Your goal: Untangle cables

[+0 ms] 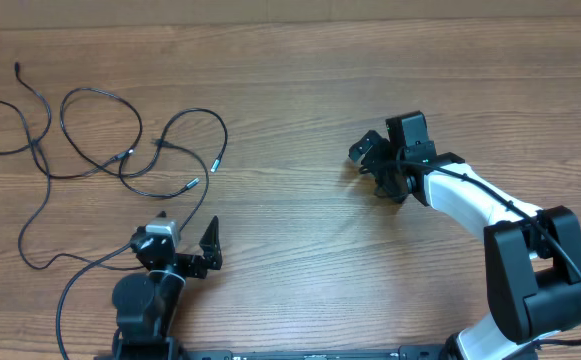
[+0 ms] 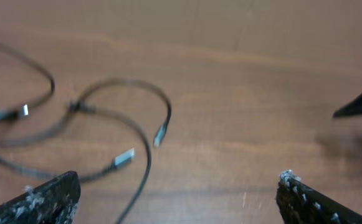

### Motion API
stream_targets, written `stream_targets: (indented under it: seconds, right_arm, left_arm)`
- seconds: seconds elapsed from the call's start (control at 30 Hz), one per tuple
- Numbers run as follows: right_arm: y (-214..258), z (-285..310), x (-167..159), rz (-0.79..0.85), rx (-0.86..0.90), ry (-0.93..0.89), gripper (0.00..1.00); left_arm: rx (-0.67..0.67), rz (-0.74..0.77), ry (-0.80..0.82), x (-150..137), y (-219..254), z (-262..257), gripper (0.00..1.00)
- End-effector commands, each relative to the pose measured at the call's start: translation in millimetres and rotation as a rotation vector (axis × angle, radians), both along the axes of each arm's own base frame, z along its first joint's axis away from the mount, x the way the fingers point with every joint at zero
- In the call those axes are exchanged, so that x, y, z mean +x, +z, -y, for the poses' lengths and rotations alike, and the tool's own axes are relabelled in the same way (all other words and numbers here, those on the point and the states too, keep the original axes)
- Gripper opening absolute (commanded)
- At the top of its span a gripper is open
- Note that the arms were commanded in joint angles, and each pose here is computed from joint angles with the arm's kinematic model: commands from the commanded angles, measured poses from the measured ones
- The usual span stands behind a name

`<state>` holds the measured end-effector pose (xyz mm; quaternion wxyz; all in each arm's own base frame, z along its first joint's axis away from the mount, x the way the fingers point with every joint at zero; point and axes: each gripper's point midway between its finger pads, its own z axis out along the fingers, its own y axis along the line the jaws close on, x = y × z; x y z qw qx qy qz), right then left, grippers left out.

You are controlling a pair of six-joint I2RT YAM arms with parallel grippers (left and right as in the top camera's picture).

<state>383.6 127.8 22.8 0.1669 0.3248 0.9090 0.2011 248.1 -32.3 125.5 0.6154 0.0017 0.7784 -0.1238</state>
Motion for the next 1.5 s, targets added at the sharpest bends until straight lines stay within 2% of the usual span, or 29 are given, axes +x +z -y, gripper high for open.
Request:
stream_targets:
  seconds: [0.0,0.27,0.47,1.47]
  right_arm:
    - [3,0,2,0.014,-0.001,-0.002,1.00]
    - [3,0,3,0.014,-0.001,-0.002,1.00]
    - [3,0,2,0.014,-0.001,-0.001,1.00]
    - [4,-1,3,0.017,-0.001,-0.002,1.00]
  left_arm:
    - [-0.006,0.053,-0.021,-2,11,4,1.00]
    - [-0.006,0.084,-0.021,-3,18,4,1.00]
    - [-0.015,0.164,-0.028,-6,37,5,1.00]
    - [-0.014,0.161,-0.021,-6,36,4,1.00]
